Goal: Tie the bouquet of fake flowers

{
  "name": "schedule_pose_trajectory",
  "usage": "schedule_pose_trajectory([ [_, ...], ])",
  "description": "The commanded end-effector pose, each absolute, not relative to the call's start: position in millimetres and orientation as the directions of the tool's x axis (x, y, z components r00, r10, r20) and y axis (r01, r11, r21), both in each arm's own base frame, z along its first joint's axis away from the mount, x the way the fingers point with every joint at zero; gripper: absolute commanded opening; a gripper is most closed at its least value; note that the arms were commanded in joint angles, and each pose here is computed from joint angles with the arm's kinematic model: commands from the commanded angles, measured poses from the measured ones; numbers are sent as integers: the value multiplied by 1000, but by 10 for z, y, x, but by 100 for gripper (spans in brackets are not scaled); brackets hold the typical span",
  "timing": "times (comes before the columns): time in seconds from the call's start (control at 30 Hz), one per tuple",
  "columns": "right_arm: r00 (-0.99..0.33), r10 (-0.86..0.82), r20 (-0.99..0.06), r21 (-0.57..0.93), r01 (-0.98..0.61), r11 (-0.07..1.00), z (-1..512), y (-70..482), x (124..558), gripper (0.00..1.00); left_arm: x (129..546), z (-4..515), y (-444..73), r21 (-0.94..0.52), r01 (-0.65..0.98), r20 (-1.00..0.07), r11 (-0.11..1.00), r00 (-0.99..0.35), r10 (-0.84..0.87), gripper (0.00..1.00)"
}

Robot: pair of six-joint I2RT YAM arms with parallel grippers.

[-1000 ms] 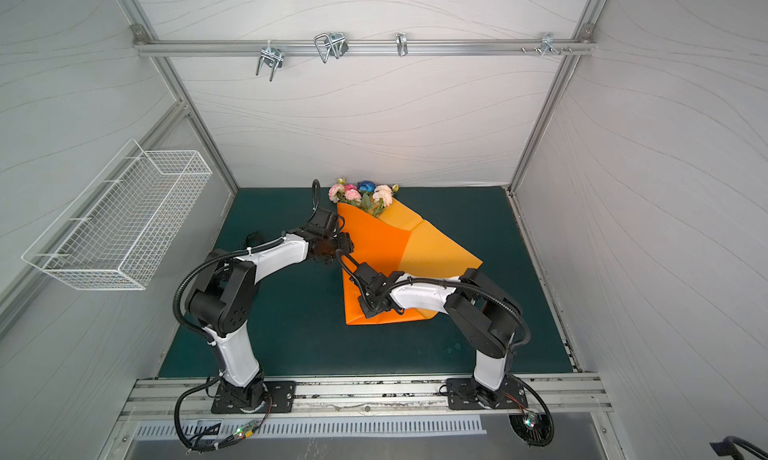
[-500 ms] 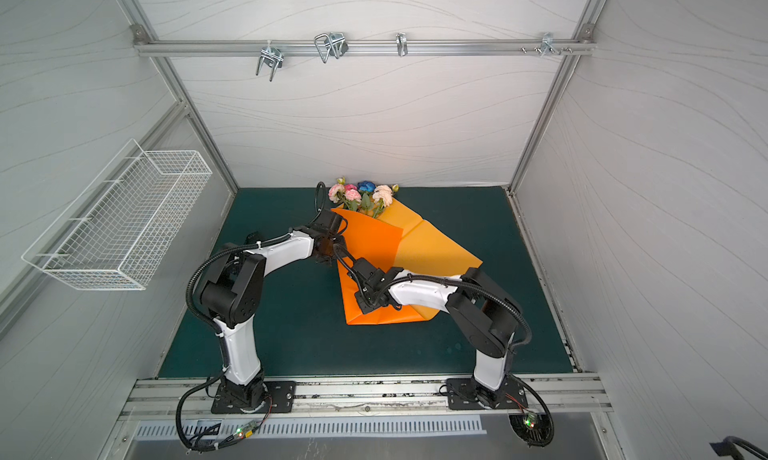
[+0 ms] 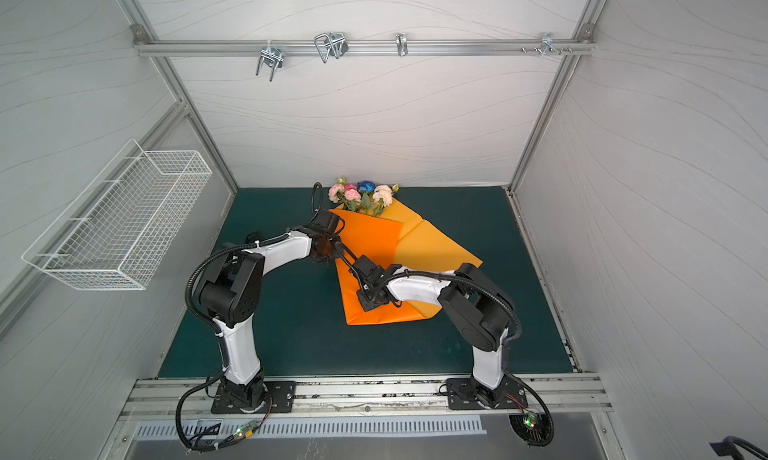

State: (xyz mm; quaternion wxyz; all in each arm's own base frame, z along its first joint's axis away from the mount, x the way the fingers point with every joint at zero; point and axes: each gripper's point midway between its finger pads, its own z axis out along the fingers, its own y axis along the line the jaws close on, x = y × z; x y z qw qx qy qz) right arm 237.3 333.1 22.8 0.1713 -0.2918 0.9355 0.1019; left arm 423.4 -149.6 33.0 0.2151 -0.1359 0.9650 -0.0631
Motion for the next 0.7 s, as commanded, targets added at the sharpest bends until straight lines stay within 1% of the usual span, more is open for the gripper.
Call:
schedule_pose_trajectory([
  [0.0, -783, -532, -322, 91, -585, 806, 104, 3288, 2305, 34, 4269, 558, -1559, -252, -220, -425, 943, -850, -312, 39],
  [0.13, -791, -528, -308, 98, -578, 810, 81, 3280, 2282, 34, 4102, 844, -1722, -357, -171, -448, 918, -831, -329, 37],
  [0.27, -802, -520, -294, 113, -570, 814, 86, 3276, 2244, 33, 3737, 959, -1848, -415, -143, -449, 899, -827, -339, 32],
  [0.33, -806, -517, -289, 126, -567, 814, 95, 3281, 2223, 33, 3512, 890, -1925, -434, -132, -416, 891, -848, -329, 28],
  [0.43, -807, -517, -286, 134, -568, 812, 107, 3294, 2206, 33, 3159, 708, -2046, -470, -130, -338, 873, -887, -314, 19],
  [0.5, -808, -517, -282, 138, -568, 812, 108, 3295, 2196, 33, 2949, 588, -2143, -522, -133, -278, 843, -907, -316, 14],
  [0.57, -810, -515, -280, 139, -565, 813, 106, 3285, 2189, 33, 2790, 492, -2210, -555, -139, -238, 820, -918, -317, 10],
  [0.67, -812, -514, -275, 146, -564, 813, 112, 3282, 2167, 33, 2639, 406, -2306, -582, -125, -207, 803, -933, -294, 5],
])
